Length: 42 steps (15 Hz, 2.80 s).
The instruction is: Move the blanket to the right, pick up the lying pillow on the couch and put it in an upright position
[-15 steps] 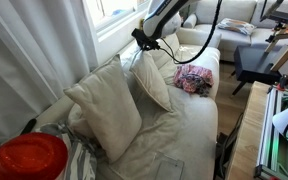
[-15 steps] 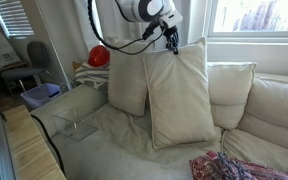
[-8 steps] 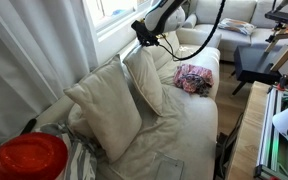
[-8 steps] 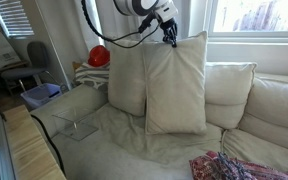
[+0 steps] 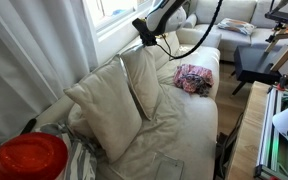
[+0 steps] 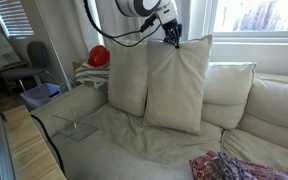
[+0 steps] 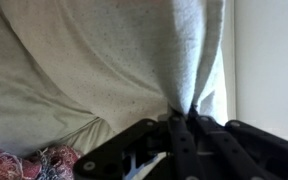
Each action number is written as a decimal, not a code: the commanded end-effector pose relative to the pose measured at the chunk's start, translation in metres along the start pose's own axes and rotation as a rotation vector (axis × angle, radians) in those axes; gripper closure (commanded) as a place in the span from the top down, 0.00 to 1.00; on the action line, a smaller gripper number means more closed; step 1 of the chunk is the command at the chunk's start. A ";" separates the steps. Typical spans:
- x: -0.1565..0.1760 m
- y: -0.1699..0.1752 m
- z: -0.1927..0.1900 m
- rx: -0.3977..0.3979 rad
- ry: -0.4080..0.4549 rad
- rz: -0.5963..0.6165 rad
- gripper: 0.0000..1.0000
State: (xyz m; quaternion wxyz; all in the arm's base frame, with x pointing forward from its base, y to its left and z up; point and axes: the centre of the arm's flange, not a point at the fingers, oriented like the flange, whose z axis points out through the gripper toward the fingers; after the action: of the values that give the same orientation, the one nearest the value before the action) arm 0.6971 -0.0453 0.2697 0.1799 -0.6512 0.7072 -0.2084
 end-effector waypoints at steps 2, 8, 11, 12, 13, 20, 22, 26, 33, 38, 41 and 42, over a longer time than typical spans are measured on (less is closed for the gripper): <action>0.000 -0.008 0.017 0.005 0.038 0.084 0.07; -0.026 -0.025 0.029 0.026 0.054 0.040 0.62; -0.020 -0.029 0.015 0.022 0.115 0.041 0.86; -0.015 -0.029 0.008 0.019 0.147 0.049 0.93; -0.010 -0.029 0.000 0.020 0.170 0.055 1.00; 0.006 -0.012 -0.058 -0.030 0.071 -0.175 1.00; 0.001 -0.002 -0.074 -0.049 0.021 -0.272 1.00; -0.004 0.022 -0.099 -0.120 -0.065 -0.458 1.00; -0.002 0.057 -0.119 -0.309 -0.148 -0.745 1.00; 0.001 0.068 -0.151 -0.243 -0.197 -0.850 1.00; -0.006 0.052 -0.144 -0.237 -0.183 -0.862 1.00; -0.007 0.052 -0.150 -0.225 -0.185 -0.871 1.00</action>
State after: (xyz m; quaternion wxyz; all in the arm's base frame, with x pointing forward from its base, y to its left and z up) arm 0.5749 -0.0260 0.3695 0.0662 -0.9192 0.3667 -0.1274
